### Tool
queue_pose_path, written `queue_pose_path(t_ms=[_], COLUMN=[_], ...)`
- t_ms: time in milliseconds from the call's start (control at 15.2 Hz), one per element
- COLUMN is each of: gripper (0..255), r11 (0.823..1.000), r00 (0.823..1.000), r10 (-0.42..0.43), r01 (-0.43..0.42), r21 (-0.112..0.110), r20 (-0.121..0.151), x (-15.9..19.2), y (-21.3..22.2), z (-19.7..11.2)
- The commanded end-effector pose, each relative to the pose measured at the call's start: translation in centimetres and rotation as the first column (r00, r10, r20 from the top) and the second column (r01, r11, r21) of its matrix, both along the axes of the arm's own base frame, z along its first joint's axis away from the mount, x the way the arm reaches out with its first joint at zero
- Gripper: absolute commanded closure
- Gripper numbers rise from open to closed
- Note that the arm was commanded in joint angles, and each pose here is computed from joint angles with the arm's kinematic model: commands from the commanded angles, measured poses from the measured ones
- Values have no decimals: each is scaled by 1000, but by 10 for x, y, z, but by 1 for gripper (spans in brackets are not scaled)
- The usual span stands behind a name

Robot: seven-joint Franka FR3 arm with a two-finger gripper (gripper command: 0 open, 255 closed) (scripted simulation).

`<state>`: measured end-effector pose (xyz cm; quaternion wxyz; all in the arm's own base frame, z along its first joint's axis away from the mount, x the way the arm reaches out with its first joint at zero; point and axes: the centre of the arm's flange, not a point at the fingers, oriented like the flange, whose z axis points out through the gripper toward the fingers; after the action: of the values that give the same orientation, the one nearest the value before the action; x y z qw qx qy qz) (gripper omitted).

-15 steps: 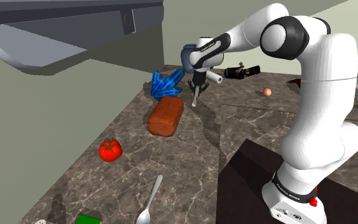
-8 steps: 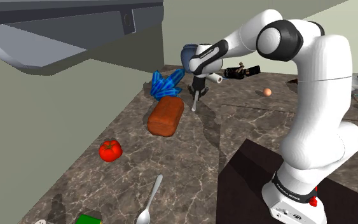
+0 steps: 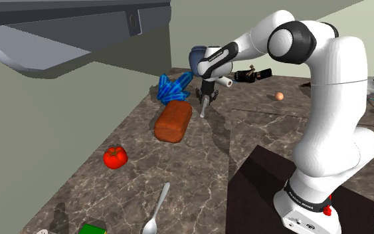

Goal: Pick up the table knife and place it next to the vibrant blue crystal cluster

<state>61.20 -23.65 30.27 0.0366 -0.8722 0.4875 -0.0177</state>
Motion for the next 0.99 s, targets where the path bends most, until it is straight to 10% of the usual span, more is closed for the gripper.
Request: queue_pose_path(t_ms=[0,924], gripper=[0,0], r11=[1000,1000], r00=[1000,1000], r10=[0,0], r01=[0,0], r21=[0,0], r20=[0,0], x=[0,-3], y=[0,-2], z=[0,50])
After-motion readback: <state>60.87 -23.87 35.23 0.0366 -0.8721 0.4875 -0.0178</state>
